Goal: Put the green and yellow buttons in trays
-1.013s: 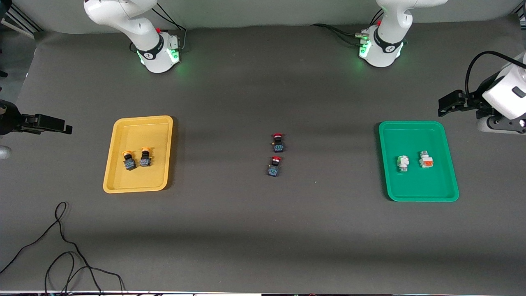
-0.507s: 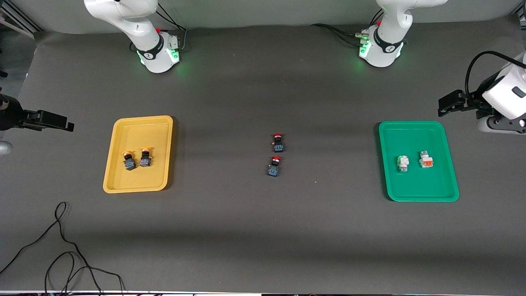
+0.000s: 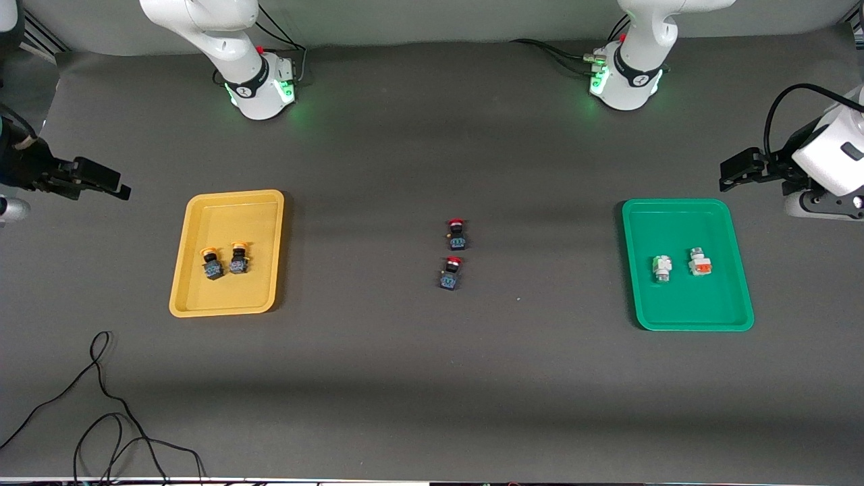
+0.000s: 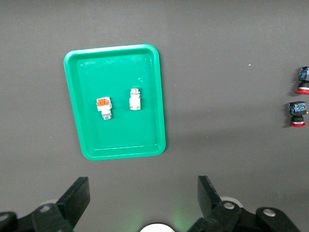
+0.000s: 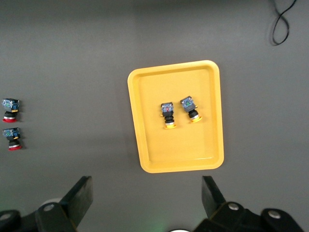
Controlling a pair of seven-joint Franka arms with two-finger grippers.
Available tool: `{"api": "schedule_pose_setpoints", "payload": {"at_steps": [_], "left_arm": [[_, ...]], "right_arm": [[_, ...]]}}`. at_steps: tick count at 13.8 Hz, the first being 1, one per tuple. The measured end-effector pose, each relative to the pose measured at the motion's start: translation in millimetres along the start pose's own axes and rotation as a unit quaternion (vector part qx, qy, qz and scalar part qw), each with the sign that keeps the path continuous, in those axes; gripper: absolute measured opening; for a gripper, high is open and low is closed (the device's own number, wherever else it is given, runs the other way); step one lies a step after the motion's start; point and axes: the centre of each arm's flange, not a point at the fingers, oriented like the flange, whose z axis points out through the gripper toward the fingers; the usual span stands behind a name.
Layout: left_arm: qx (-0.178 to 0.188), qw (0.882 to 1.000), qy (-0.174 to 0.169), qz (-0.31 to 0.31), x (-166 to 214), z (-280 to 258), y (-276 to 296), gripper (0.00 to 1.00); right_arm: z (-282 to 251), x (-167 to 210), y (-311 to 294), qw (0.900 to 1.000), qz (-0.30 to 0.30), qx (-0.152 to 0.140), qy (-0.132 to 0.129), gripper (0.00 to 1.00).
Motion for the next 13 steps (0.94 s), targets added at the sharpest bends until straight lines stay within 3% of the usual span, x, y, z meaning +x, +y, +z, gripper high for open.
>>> {"api": "schedule_pose_setpoints", "payload": {"at_steps": [3,7,13], "left_arm": [[0.0,1.0,0.0,0.0,0,0,0,1.0],[0.0,1.0,0.0,0.0,0,0,0,1.0],[0.0,1.0,0.0,0.0,0,0,0,1.0]], "right_arm": [[-27,-12,7,0.999,0.006,-0.007,0.036,1.0],[-52,-27,13,0.998,0.011,-0.004,0.065,1.0],[-50,-23,9,0.997,0.004,-0.005,0.071,1.0]]}}
